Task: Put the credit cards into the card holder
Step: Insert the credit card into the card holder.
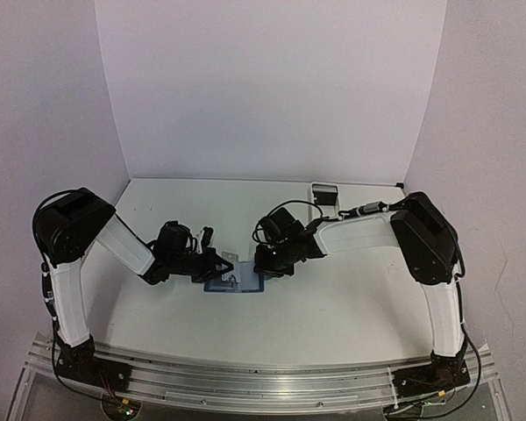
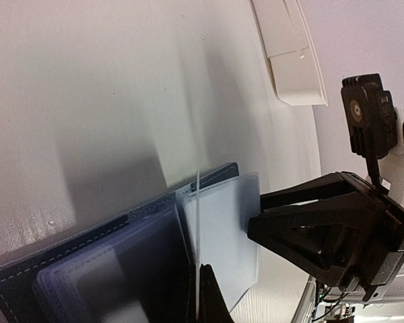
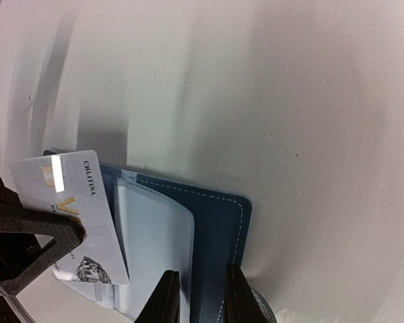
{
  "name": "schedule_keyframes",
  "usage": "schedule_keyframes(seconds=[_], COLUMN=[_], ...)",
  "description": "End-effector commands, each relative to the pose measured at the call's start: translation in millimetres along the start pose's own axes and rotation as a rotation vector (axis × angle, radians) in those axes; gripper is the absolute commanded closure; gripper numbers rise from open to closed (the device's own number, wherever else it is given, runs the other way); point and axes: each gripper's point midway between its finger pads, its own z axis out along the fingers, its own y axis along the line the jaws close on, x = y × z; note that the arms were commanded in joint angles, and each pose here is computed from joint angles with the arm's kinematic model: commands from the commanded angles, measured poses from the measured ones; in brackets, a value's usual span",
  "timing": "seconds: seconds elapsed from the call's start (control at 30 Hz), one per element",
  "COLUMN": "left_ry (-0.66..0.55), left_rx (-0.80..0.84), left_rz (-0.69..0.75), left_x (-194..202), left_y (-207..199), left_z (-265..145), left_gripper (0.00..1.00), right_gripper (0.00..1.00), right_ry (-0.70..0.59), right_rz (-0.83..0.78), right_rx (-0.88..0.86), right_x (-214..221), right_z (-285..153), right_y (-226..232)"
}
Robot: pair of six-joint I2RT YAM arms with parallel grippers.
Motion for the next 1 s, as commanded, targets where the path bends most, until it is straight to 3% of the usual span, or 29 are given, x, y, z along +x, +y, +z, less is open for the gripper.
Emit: schedule_keyframes(seconds=[0.0,0.33,0.53,0.97], left_ry=[0.017,0.053,0.068,0.154], left_rx=[-0.014,0.020,0.056,-0.015], left_rz=[-0.117,-0.208,-0.169,-0.335], left_x=[11.2,28.8,32.1,56.6], left_y=[11.6,9.1,-0.2,16.6], left_z=[6.1,6.8,6.1,2.6], left_gripper=[1.00,1.00,1.00,1.00], right_gripper=[0.80,0.80,0.80,0.80], right_ry=[0.095,0.113,0.116,0.095], right_rz=[0.032,0.048,0.045,0.042], right_rx=[0.054,0.051,0.054,0.066], right_x=[31.7,37.2,39.4,36.5], right_z=[18.8,21.9,21.8,21.0], right_y=[-23.4,-25.5,-27.3,-30.1])
